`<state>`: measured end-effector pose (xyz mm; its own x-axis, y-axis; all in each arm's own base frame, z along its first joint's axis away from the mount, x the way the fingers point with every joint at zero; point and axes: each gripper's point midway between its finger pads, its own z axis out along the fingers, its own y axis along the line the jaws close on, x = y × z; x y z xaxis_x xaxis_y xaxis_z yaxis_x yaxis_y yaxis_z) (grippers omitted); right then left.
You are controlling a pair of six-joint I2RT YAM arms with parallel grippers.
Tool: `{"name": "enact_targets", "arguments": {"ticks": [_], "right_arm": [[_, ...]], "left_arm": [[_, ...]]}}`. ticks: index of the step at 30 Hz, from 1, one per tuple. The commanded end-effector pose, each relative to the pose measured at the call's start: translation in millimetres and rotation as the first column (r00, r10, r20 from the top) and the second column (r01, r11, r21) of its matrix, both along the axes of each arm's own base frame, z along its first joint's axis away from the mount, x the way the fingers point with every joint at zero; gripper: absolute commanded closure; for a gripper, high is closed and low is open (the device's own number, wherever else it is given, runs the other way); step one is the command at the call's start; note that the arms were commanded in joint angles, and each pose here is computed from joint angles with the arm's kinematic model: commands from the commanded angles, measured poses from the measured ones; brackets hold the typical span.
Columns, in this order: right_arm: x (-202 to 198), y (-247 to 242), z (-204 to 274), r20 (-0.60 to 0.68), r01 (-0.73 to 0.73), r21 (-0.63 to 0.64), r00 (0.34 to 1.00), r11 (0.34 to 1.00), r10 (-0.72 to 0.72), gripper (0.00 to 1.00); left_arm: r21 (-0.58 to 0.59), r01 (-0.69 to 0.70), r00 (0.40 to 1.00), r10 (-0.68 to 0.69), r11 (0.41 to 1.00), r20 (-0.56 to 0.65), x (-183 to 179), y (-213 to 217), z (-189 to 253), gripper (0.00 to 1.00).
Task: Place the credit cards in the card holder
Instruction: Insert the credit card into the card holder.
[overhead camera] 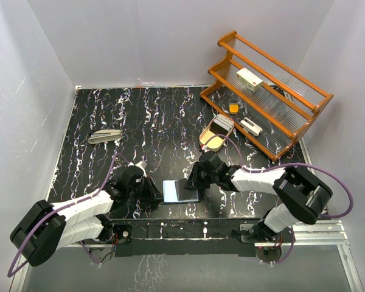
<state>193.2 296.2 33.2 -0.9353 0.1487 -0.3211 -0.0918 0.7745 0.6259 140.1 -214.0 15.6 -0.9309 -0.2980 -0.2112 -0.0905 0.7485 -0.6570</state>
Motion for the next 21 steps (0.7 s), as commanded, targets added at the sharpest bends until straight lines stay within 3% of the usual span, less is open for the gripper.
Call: {"name": "enact_targets", "arguments": {"ticks": [1,8,14,21], "right_arm": [[6,1,1,0.019,0.049,0.036,0.999,0.998,-0.05,0.9],[-1,5,1,-0.001,0.052,0.066,0.999,0.996,-0.052,0.83],[0,-10,7,0.031,0.042,-0.03,0.999,0.999,-0.041,0.71],[-5,-10,11,0.024,-0.001,-0.047,1.0,0.999,0.002,0.67]], "left_arm": [[0.012,0.01,0.998,-0.009,1.0,-0.063,-16,5,-11,1.0],[-0.023,-0.014,0.997,0.012,1.0,-0.076,-20,3,-12,1.0],[-0.01,-0.011,0.997,0.011,1.0,-0.071,-17,3,-11,1.0],[-0.003,-0.014,0.998,0.014,1.0,-0.068,-16,4,-11,1.0]]}}
